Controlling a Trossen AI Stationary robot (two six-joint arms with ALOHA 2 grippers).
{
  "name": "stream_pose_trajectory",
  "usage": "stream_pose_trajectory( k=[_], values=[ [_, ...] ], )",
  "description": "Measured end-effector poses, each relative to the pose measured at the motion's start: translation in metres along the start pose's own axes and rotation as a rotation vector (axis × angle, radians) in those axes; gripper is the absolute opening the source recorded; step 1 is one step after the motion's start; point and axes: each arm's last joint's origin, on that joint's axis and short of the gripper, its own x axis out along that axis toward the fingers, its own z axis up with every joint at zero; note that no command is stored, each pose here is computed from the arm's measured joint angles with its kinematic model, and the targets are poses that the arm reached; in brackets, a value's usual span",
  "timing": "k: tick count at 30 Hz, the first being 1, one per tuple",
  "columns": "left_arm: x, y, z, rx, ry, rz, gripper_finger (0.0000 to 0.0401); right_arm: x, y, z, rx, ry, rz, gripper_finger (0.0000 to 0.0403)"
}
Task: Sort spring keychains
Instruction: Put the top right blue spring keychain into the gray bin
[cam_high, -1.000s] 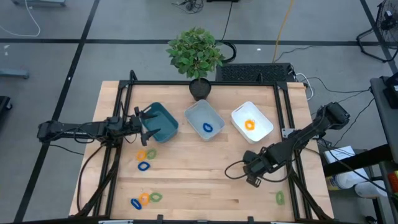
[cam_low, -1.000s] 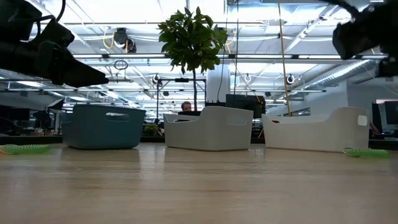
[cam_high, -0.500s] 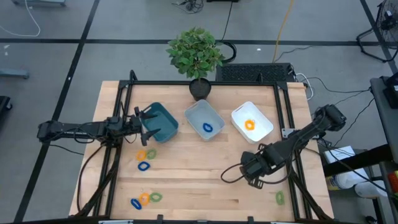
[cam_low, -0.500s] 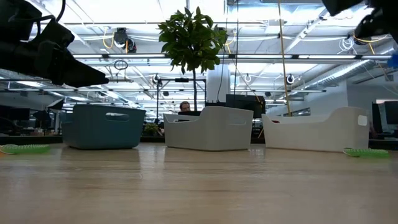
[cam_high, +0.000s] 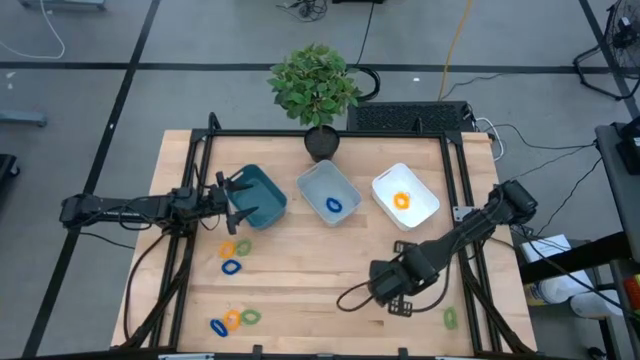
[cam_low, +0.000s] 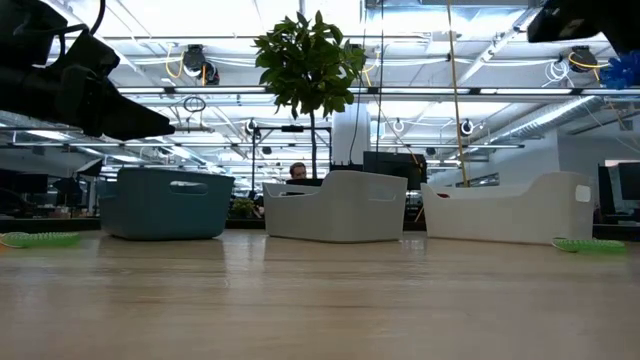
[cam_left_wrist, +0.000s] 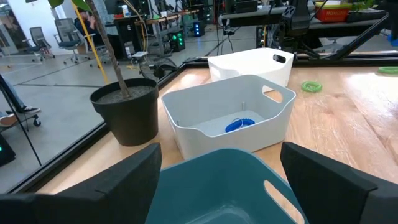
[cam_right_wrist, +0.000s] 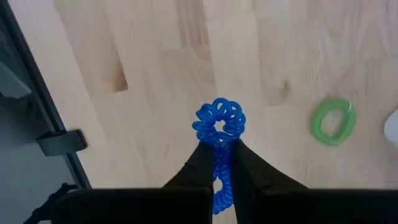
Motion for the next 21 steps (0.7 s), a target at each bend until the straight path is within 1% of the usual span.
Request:
stream_pose_trajectory(
  k=[6,11,15,18,21],
  values=[
    [0.0,0.0,0.0,0.0,0.0,0.0,0.0335,-0.003,0.017,0.021,-0.096,0.0,-0.002,0.001],
    [0.0,0.0,0.0,0.0,0.0,0.0,0.0335,-0.009,0.019,0.042,-0.17,-0.03,0.013,0.001],
    [0.0,0.0,0.0,0.0,0.0,0.0,0.0335,-0.014,0.009,0.06,-0.207,-0.067,0.003,0.001],
    [0.0,0.0,0.0,0.0,0.0,0.0,0.0335,-0.019,-0.005,0.071,-0.222,-0.085,0.004,0.001],
    [0.0,0.0,0.0,0.0,0.0,0.0,0.0335,-0.021,-0.02,0.081,-0.237,-0.109,-0.043,0.001]
  ],
)
